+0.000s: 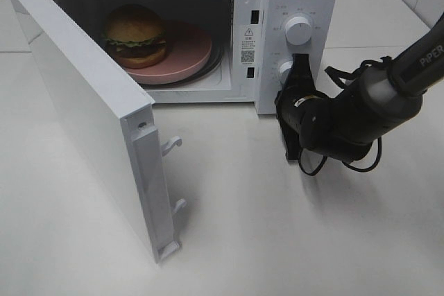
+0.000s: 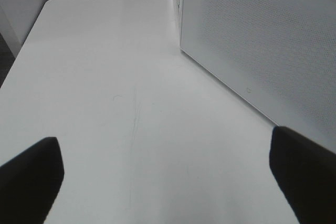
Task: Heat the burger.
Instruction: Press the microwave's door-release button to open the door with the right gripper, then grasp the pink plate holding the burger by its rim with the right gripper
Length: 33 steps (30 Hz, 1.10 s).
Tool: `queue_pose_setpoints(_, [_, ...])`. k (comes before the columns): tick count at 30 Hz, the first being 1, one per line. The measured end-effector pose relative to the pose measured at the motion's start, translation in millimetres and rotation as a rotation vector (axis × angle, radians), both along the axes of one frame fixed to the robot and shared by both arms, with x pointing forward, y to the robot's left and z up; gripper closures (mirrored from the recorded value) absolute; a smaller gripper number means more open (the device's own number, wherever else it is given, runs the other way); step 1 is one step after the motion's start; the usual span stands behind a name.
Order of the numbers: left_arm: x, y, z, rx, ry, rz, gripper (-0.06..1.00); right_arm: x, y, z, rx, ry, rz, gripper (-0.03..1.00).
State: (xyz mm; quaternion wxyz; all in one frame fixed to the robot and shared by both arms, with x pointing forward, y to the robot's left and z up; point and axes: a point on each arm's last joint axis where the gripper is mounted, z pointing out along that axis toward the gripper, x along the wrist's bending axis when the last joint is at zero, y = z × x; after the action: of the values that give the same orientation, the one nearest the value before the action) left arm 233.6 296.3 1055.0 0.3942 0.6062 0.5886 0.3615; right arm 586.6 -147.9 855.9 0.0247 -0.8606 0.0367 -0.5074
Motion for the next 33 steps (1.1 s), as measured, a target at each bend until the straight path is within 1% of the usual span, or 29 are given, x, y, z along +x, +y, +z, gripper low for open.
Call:
queue_pose_setpoints(7, [0.0,0.0,0.0,0.000,0.000,0.000,-0.04,-8.2,-6.1,4.6,-0.018,0.009,0.009,0.96])
queue_pose_setpoints(13, [0.0,0.0,0.0,0.000,0.000,0.000,-0.04,-18.2,-15.4,15.2,-0.023,0.002,-0.003,0.96])
queue_pose_setpoints(15, [0.0,0.0,0.0,0.000,0.000,0.000,-0.04,-23.4,-17.5,18.2,-0.025,0.014,0.003,0.96])
queue_pose_setpoints(17, [0.0,0.0,0.0,0.000,0.000,0.000,-0.04,-32.2,-20.2,20.2,-0.047,0.052,0.031,0.96])
queue_pose_setpoints(21, [0.0,0.0,0.0,0.000,0.000,0.000,-0.04,-39.7,-22.0,26.4,-0.078,0.075,0.071,0.96])
queue_pose_setpoints(23, [0.0,0.0,0.0,0.000,0.000,0.000,-0.04,-49.2,-22.9,37.0,-0.159,0.107,0.166,0.96])
queue_pose_setpoints(24, [0.0,0.0,0.0,0.000,0.000,0.000,-0.04,-49.2,-22.9,37.0,-0.159,0.107,0.166,0.96])
queue_pose_setpoints(25, [0.0,0.0,0.0,0.000,0.000,0.000,-0.04,-51.0,-22.3,39.0,-0.189,0.119,0.201,0.96])
queue_pose_setpoints(26, [0.0,0.0,0.0,0.000,0.000,0.000,-0.04,-51.0,-22.3,39.0,-0.189,0.119,0.201,0.96])
queue_pose_setpoints(27, [0.0,0.0,0.0,0.000,0.000,0.000,-0.04,-54.2,-20.7,45.4,-0.244,0.134,0.273,0.96])
queue_pose_setpoints(28, [0.0,0.0,0.0,0.000,0.000,0.000,-0.04,-54.2,-20.7,45.4,-0.244,0.134,0.273,0.96])
queue_pose_setpoints(29, [0.0,0.0,0.0,0.000,0.000,0.000,-0.04,-58.0,-19.0,50.9,-0.315,0.150,0.363,0.96])
queue_pose_setpoints(30, [0.0,0.0,0.0,0.000,0.000,0.000,-0.04,-59.5,-18.3,52.9,-0.346,0.154,0.401,0.96])
queue_pose_setpoints(31, [0.0,0.0,0.0,0.000,0.000,0.000,-0.04,-59.5,-18.3,52.9,-0.346,0.154,0.401,0.96])
queue_pose_setpoints(32, [0.0,0.0,0.0,0.000,0.000,0.000,-0.04,-63.0,-16.7,56.8,-0.416,0.165,0.490,0.96])
queue_pose_setpoints(33, [0.0,0.0,0.0,0.000,0.000,0.000,-0.04,-63.0,-16.7,56.8,-0.416,0.165,0.490,0.96])
